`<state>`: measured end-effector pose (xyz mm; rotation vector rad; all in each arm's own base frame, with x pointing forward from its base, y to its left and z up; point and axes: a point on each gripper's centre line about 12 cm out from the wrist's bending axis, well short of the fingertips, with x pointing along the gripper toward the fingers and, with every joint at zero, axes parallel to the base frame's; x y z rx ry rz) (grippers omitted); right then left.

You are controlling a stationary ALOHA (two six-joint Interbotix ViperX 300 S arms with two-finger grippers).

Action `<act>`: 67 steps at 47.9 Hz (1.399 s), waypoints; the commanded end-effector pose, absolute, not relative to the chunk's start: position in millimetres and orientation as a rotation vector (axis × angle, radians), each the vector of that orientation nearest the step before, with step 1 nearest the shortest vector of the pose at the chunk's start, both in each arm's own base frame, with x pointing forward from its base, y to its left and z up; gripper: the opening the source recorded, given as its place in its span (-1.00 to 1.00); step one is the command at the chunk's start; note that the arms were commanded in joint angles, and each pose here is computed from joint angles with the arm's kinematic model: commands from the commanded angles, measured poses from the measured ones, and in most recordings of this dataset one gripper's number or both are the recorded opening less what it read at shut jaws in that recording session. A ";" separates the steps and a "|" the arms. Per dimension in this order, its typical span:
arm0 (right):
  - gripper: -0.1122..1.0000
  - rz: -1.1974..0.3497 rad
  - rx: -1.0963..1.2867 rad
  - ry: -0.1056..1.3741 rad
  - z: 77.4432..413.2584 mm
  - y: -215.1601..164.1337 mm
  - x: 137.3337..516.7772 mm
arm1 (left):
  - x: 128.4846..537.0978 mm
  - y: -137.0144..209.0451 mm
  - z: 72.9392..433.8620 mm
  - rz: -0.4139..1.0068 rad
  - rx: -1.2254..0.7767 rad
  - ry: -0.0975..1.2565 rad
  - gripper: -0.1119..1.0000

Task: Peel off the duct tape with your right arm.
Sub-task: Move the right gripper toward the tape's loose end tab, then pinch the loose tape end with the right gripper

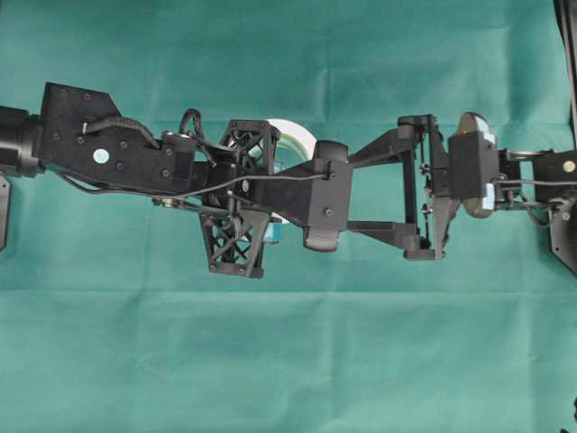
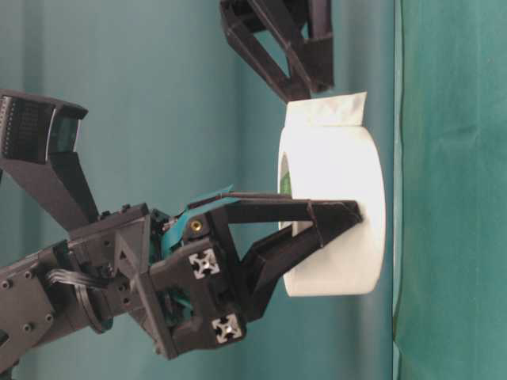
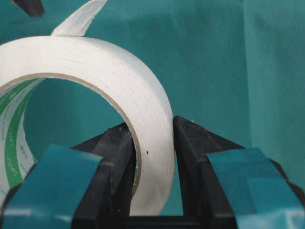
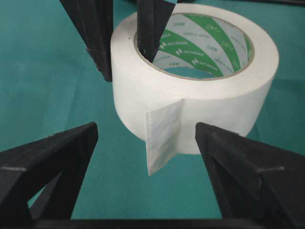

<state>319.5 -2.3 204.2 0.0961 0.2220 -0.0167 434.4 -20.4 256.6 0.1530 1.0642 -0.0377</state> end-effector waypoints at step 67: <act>-0.97 -0.077 0.146 0.204 206.7 -15.1 327.1 | 432.2 -27.1 286.9 -0.049 0.165 0.994 -0.42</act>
